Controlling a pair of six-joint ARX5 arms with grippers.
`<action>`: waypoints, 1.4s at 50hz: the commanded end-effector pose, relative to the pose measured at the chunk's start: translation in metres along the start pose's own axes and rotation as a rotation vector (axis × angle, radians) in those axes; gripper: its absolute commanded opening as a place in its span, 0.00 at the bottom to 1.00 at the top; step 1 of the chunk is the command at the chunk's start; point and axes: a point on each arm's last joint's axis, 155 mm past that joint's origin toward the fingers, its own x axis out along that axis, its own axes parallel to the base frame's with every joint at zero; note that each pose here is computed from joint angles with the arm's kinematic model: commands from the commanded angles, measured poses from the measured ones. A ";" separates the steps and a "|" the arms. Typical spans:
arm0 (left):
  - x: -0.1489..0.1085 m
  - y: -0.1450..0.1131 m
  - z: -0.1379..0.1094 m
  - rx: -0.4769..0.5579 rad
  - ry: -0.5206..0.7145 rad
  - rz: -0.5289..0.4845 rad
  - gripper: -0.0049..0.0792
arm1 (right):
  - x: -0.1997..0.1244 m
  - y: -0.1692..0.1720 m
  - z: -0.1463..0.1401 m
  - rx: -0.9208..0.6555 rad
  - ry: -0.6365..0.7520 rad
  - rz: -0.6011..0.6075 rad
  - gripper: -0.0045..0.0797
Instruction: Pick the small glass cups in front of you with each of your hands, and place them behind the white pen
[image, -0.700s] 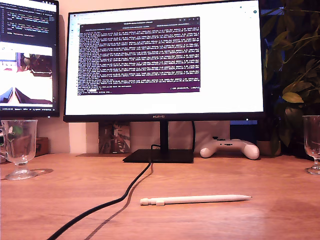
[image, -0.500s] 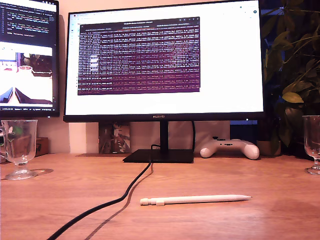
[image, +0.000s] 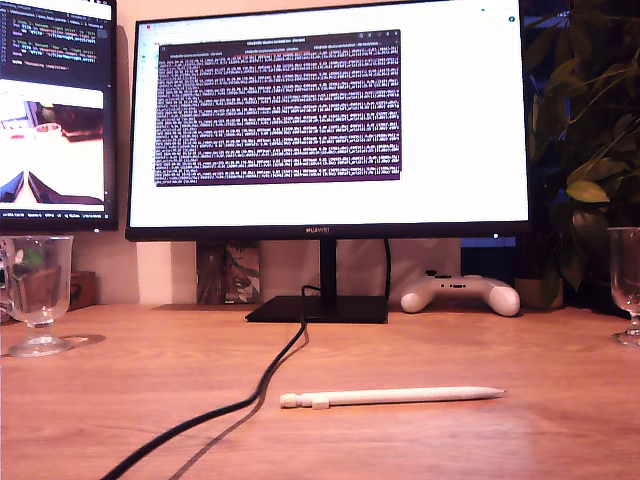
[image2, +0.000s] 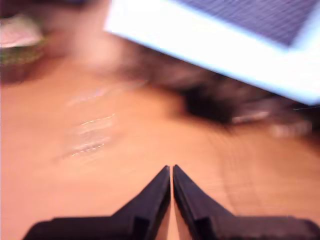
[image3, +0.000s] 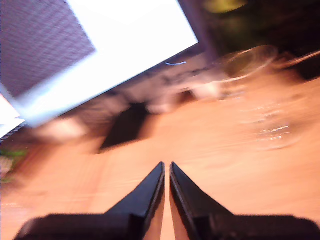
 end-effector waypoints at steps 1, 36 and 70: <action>-0.004 -0.012 0.013 -0.048 -0.025 -0.033 0.04 | -0.011 0.020 0.033 -0.008 -0.059 0.021 0.04; 0.066 0.008 0.040 0.028 0.366 0.137 0.04 | 0.069 0.008 0.082 -0.014 0.446 -0.324 0.04; 0.091 -0.003 0.056 0.085 0.384 0.095 0.04 | 0.093 -0.054 0.034 0.006 0.882 -0.638 0.54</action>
